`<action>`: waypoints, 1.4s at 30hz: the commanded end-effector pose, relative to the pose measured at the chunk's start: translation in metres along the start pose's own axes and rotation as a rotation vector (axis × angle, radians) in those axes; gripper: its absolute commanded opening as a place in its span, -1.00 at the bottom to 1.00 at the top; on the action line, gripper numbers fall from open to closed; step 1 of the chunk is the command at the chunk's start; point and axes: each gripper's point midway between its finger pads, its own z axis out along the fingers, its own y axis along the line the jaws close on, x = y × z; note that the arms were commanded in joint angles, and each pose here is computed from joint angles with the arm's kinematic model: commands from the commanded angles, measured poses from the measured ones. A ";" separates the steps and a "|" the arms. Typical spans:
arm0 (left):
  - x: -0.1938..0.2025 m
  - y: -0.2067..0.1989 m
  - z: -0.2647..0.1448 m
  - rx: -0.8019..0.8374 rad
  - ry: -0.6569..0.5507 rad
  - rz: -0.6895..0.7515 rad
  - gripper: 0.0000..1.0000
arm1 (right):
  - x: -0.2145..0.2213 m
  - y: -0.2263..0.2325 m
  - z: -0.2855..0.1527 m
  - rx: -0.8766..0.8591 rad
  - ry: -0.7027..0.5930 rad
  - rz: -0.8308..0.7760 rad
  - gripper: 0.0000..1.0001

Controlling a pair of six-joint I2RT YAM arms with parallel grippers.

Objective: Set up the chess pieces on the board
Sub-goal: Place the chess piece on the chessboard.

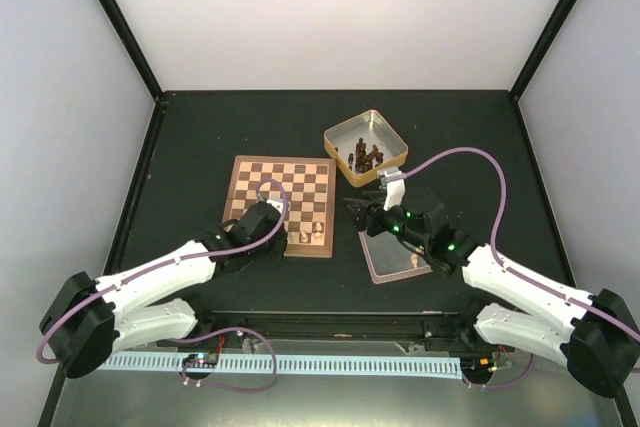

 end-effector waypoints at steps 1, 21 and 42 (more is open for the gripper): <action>-0.015 -0.003 0.000 0.004 -0.076 -0.006 -0.91 | -0.004 -0.002 0.001 0.010 -0.029 0.011 0.29; -0.005 0.006 0.014 -0.043 -0.062 -0.001 -0.77 | -0.002 -0.002 0.003 0.010 -0.014 0.014 0.30; -0.008 0.004 0.014 -0.035 -0.065 0.003 -0.50 | -0.002 -0.001 0.004 0.011 -0.004 0.010 0.30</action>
